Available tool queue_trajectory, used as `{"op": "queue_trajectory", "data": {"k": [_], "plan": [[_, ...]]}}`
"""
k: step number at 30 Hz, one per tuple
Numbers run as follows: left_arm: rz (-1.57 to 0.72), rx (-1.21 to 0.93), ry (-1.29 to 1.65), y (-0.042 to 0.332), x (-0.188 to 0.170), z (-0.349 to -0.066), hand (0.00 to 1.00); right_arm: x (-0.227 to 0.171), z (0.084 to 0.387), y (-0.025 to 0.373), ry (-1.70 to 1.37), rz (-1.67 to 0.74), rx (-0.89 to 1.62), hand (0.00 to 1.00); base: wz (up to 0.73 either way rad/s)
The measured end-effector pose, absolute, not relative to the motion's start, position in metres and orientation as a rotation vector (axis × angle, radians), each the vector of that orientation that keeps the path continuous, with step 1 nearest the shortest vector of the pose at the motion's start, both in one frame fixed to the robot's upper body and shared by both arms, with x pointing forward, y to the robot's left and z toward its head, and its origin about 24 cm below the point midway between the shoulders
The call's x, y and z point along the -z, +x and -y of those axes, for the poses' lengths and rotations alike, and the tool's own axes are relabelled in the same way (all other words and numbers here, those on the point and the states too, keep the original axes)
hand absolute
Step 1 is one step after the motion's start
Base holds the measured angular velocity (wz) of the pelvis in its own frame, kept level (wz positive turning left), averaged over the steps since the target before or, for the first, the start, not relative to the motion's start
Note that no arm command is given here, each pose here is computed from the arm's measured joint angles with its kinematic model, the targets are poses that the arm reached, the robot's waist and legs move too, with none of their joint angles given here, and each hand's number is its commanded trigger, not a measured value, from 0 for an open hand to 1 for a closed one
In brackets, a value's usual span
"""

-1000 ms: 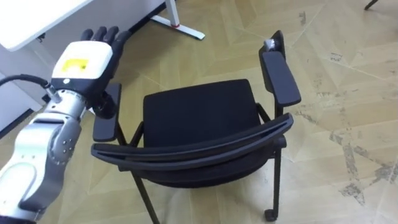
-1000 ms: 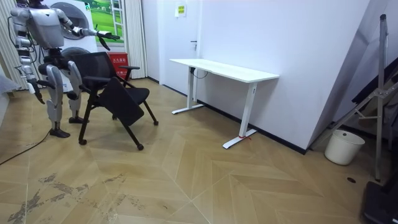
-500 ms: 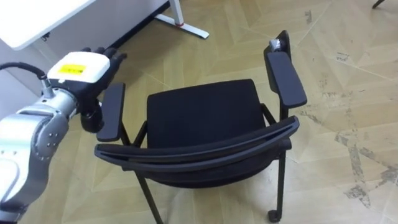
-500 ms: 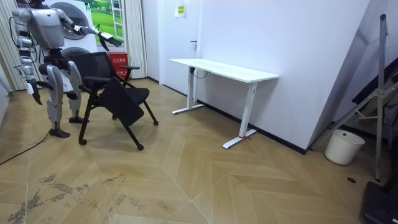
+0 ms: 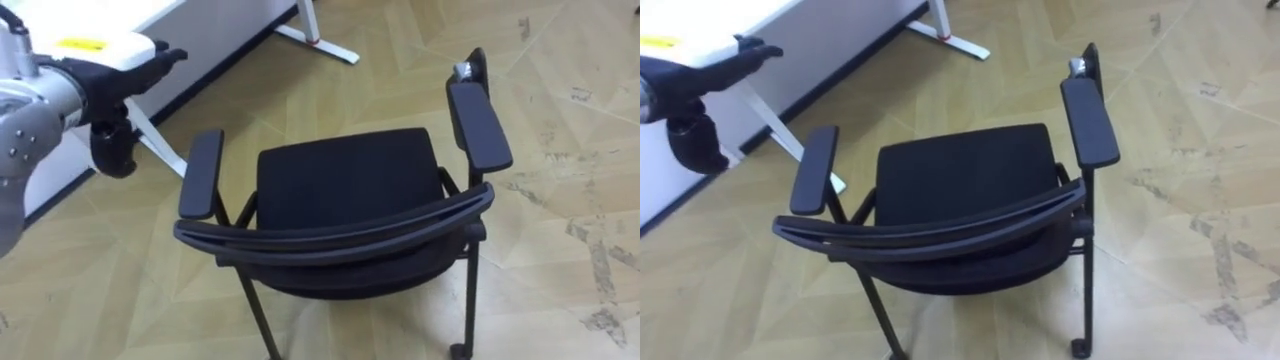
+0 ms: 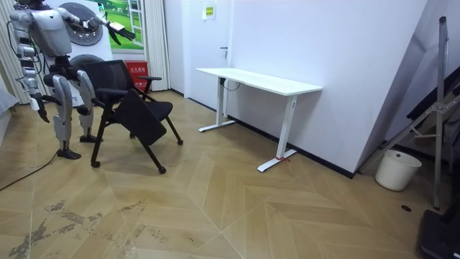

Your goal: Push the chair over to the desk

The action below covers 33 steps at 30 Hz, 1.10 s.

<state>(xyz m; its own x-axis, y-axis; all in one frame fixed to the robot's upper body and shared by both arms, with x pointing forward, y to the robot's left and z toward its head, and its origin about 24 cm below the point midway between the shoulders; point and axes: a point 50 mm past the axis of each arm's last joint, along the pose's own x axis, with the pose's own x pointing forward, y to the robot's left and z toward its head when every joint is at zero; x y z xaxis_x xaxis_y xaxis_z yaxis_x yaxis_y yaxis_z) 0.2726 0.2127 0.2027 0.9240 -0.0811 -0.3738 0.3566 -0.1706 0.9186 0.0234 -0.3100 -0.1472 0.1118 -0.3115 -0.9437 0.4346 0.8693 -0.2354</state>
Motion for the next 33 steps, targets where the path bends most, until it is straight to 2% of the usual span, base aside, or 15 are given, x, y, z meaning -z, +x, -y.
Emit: {"op": "queue_trajectory", "data": {"k": [12, 19, 33], "plan": [[-0.243, 0.621, 1.625, 0.257, -0.203, -0.195, 0.0, 0.148, 0.309, 0.02, 0.107, -1.365, 0.523, 0.0, 0.03], [-0.169, 0.688, 1.625, 0.249, -0.215, -0.181, 0.0, 0.147, 0.309, 0.029, 0.103, -1.349, 0.514, 0.0, 0.02], [-0.152, 0.798, 1.549, 0.246, -0.212, -0.175, 0.0, 0.148, 0.307, 0.029, 0.084, -1.36, 0.5, 0.0, 0.02]]}}
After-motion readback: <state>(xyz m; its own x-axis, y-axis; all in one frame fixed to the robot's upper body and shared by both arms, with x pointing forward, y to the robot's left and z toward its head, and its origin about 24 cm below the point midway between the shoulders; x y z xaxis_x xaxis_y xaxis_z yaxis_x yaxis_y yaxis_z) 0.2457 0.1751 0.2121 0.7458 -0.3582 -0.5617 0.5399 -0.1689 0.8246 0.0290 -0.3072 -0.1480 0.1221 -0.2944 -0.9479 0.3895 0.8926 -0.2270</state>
